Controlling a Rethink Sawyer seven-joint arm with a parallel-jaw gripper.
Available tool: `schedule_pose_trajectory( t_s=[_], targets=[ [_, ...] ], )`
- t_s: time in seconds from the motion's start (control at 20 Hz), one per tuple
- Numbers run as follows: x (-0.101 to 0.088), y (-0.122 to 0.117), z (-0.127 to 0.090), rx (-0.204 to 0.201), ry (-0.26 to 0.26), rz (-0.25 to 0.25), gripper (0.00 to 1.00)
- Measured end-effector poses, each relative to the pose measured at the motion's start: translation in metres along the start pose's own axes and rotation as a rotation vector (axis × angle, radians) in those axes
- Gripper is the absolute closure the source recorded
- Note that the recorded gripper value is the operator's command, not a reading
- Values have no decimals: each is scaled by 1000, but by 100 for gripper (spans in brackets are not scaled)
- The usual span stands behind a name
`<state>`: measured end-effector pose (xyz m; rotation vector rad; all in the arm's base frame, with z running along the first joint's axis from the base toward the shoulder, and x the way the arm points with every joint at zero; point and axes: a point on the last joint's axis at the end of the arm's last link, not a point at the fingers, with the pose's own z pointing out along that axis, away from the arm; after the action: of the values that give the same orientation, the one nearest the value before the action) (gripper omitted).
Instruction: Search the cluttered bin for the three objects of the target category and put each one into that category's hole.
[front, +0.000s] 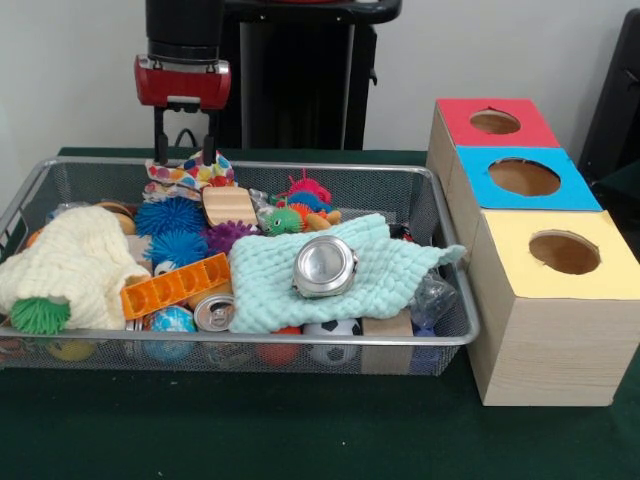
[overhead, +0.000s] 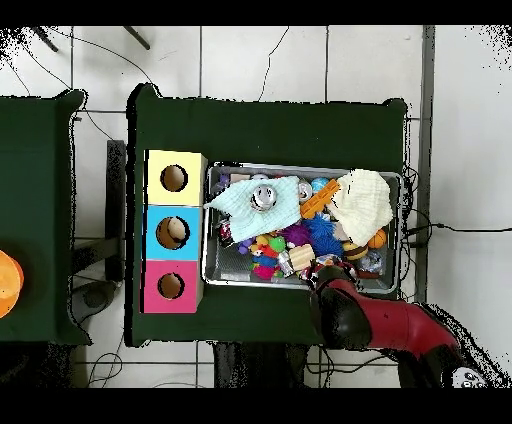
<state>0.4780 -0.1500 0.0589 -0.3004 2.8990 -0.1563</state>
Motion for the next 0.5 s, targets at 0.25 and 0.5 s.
schedule_pose_trajectory(
  t_s=[0.25,0.5],
  targets=[
    [1,3,2,-6,4,-3,0],
    [1,19,8,-27,17,-24,0]
  ],
)
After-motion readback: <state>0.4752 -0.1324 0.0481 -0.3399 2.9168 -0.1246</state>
